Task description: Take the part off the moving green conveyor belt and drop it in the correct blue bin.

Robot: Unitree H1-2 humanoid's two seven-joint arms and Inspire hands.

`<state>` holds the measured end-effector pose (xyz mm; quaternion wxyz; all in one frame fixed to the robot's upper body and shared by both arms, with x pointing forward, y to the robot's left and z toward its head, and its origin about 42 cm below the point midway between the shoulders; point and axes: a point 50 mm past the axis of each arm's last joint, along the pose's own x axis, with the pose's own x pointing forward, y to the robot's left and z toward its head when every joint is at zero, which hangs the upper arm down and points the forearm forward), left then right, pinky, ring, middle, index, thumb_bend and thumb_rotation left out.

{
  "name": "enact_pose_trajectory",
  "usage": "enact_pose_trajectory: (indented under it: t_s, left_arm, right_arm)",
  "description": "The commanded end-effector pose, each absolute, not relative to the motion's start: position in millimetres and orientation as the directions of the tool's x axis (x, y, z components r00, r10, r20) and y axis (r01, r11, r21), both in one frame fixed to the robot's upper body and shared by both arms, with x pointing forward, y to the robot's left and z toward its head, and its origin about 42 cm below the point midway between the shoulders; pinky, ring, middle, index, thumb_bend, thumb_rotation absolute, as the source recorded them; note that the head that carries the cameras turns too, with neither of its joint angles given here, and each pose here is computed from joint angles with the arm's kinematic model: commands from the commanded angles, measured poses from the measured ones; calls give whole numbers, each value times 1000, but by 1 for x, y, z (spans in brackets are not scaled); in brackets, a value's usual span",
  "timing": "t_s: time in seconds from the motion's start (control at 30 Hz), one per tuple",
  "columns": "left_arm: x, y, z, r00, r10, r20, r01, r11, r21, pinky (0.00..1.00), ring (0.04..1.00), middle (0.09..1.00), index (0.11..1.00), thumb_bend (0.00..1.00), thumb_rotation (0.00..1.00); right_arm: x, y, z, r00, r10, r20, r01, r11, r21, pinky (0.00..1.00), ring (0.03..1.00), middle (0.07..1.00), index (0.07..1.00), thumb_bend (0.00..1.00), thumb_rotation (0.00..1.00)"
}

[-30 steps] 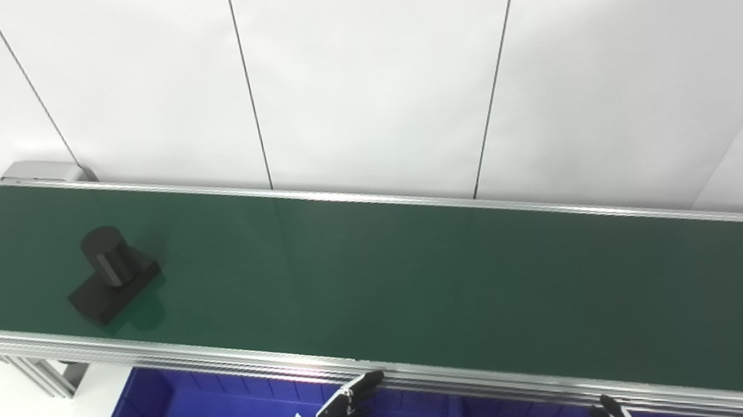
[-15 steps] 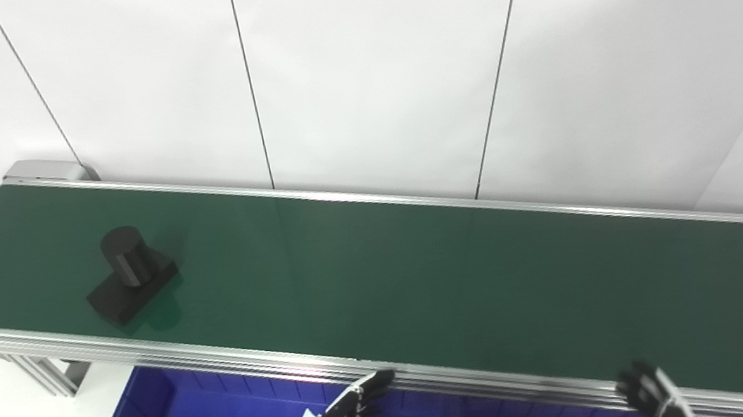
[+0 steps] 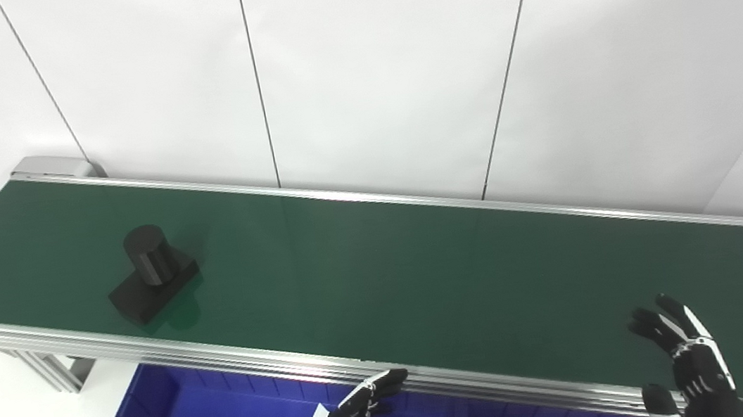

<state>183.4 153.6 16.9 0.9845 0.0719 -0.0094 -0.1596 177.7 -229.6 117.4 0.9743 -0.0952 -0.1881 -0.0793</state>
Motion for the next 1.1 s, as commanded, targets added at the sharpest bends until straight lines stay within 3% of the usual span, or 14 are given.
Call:
enact_pose_trajectory:
  t_s: [0.0, 0.23, 0.47, 0.7, 1.07]
  left_arm:
    - [187, 158, 31, 942, -325, 80, 305, 931, 200, 756, 853, 876, 834, 981, 290]
    - [179, 180, 40, 932, -349, 103, 271, 855, 443, 781, 873, 899, 871, 998, 395]
    - [177, 188, 36, 959, -274, 77, 233, 911, 341, 790, 888, 911, 881, 1000, 447]
    - [180, 180, 31, 953, -295, 74, 257, 912, 318, 811, 895, 912, 878, 993, 462]
    - [185, 175, 27, 941, -335, 57, 307, 910, 277, 789, 884, 917, 884, 973, 472]
  right_arm:
    - [178, -227, 133, 879, -91, 469, 179, 973, -146, 830, 754, 791, 861, 728, 816]
    - [178, -230, 132, 883, -83, 461, 173, 973, -156, 836, 770, 806, 865, 736, 831]
    - [180, -232, 133, 882, -72, 466, 172, 969, -176, 819, 777, 804, 868, 744, 846]
    - [189, -233, 139, 872, -48, 488, 169, 964, -207, 788, 762, 800, 866, 746, 855]
    - [220, -240, 168, 857, 43, 514, 157, 928, -339, 716, 770, 810, 877, 646, 859]
